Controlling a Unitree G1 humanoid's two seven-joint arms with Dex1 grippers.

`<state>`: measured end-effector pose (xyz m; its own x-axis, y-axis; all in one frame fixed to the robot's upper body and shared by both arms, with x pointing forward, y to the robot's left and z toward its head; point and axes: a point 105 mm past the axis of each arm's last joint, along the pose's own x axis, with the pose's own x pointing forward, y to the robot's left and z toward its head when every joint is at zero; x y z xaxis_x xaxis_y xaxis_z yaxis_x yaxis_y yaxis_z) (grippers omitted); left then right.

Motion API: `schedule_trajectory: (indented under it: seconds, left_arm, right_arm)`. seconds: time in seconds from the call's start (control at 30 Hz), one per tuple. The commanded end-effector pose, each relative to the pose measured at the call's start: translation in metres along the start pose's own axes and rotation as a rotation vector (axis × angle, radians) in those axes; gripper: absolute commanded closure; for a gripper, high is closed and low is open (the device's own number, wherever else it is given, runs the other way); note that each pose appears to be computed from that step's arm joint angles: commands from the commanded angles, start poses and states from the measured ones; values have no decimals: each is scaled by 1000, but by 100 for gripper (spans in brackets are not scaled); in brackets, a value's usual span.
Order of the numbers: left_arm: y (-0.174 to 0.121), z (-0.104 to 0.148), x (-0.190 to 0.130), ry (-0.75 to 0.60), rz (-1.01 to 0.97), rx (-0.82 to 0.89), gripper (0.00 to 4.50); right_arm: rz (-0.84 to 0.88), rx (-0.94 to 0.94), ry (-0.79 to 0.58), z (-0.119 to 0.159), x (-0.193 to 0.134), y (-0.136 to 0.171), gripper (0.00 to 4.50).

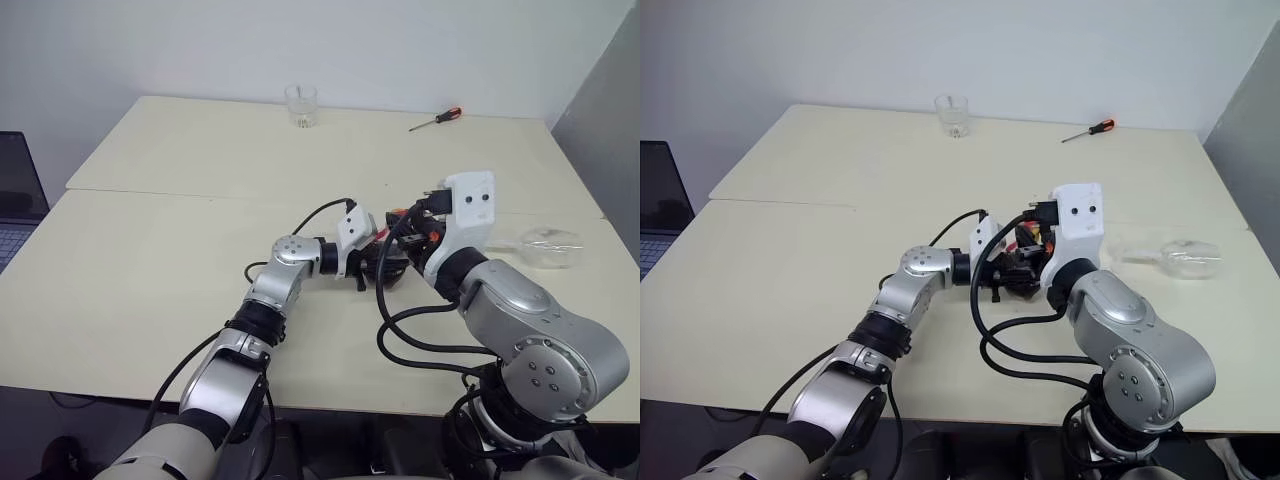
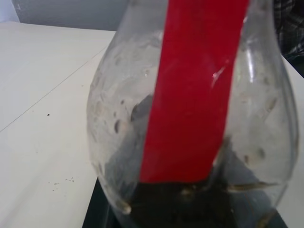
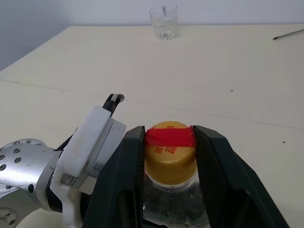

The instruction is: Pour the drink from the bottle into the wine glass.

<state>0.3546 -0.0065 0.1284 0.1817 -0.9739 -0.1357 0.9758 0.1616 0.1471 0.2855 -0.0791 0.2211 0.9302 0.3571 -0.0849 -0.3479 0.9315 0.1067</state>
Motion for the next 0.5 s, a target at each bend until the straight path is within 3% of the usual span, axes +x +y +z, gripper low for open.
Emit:
schedule_trajectory:
  seconds: [0.03,0.33,0.43,0.5]
  left_arm:
    - [-3,23,3,-56,-23,64,338]
    - [-10,28,5,-72,-51,63,348]
    - [-14,27,8,-74,-57,59,351]
    - [-18,28,10,-77,-61,59,353]
  right_arm:
    - [31,-96,-39,8,-6,-6,329]
    - [567,-216,-151,29,10,-31,329]
    - [807,-267,-76,16,10,-37,329]
    - [872,-314,-12,7,15,-47,329]
